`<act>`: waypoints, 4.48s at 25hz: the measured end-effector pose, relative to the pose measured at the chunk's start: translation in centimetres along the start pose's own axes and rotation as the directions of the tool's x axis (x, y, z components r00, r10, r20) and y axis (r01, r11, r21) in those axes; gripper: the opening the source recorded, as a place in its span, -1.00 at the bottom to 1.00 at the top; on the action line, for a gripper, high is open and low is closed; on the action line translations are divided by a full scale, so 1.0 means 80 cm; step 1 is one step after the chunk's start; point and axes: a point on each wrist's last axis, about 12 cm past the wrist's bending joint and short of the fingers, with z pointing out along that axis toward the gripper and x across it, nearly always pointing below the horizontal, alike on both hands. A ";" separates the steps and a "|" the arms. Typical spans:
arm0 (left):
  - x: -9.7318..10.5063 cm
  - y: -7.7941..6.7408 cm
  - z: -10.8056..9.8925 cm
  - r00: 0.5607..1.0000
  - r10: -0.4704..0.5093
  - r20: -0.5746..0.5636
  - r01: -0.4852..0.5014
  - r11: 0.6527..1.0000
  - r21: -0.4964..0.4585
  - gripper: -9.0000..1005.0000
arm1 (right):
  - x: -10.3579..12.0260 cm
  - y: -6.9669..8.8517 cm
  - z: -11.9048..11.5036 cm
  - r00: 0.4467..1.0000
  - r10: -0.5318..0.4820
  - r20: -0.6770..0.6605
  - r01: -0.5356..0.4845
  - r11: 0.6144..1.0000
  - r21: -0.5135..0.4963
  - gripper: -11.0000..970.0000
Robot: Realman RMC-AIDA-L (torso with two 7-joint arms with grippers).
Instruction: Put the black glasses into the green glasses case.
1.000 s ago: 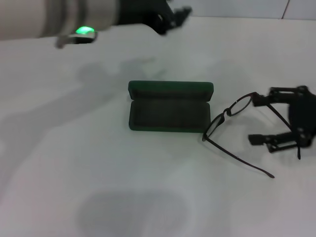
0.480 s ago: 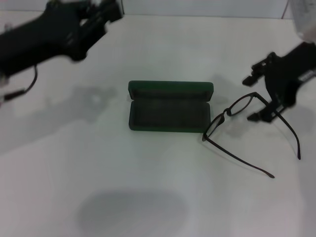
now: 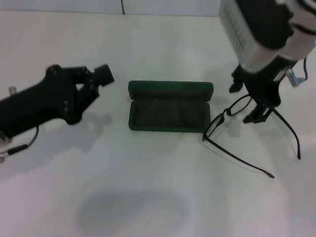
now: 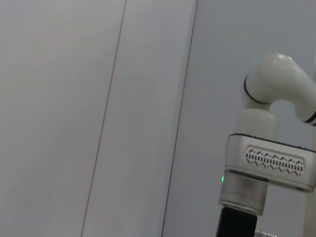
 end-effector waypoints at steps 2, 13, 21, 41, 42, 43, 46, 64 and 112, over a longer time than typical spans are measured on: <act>0.016 -0.006 -0.003 1.000 -0.007 0.003 0.007 1.000 -0.013 -0.92 | -0.004 0.003 0.012 0.998 -0.041 -0.048 0.040 0.999 -0.012 0.59; 0.052 -0.033 -0.012 0.999 -0.045 0.022 0.046 0.998 -0.036 -0.92 | -0.012 0.003 0.033 0.977 -0.177 -0.116 0.180 0.984 0.017 0.44; 0.067 -0.041 -0.008 0.998 -0.048 0.036 0.049 0.998 -0.041 -0.92 | -0.009 0.007 0.056 0.962 -0.247 -0.114 0.249 0.968 0.010 0.43; 0.085 -0.050 -0.003 0.997 -0.062 0.041 0.064 0.996 -0.056 -0.92 | -0.007 0.008 0.074 0.946 -0.312 -0.082 0.314 0.949 0.010 0.43; 0.085 -0.050 -0.003 0.997 -0.063 0.041 0.065 0.996 -0.056 -0.92 | -0.007 0.009 0.075 0.945 -0.316 -0.084 0.317 0.948 0.007 0.43; 0.085 -0.050 -0.003 0.997 -0.063 0.041 0.066 0.996 -0.057 -0.92 | -0.008 0.009 0.076 0.944 -0.318 -0.086 0.319 0.948 0.005 0.41; 0.085 -0.050 -0.003 0.997 -0.063 0.041 0.066 0.996 -0.057 -0.92 | -0.008 0.009 0.076 0.944 -0.319 -0.089 0.320 0.947 0.001 0.34; 0.091 -0.056 -0.005 0.996 -0.080 0.046 0.083 0.995 -0.060 -0.93 | -0.004 0.017 0.074 0.961 -0.267 -0.075 0.265 0.963 -0.040 -0.76; 0.002 -0.038 0.161 0.973 -0.024 0.229 -0.088 0.881 0.465 -0.94 | 0.134 0.099 0.026 0.239 0.257 0.936 -0.569 0.818 -0.080 -0.88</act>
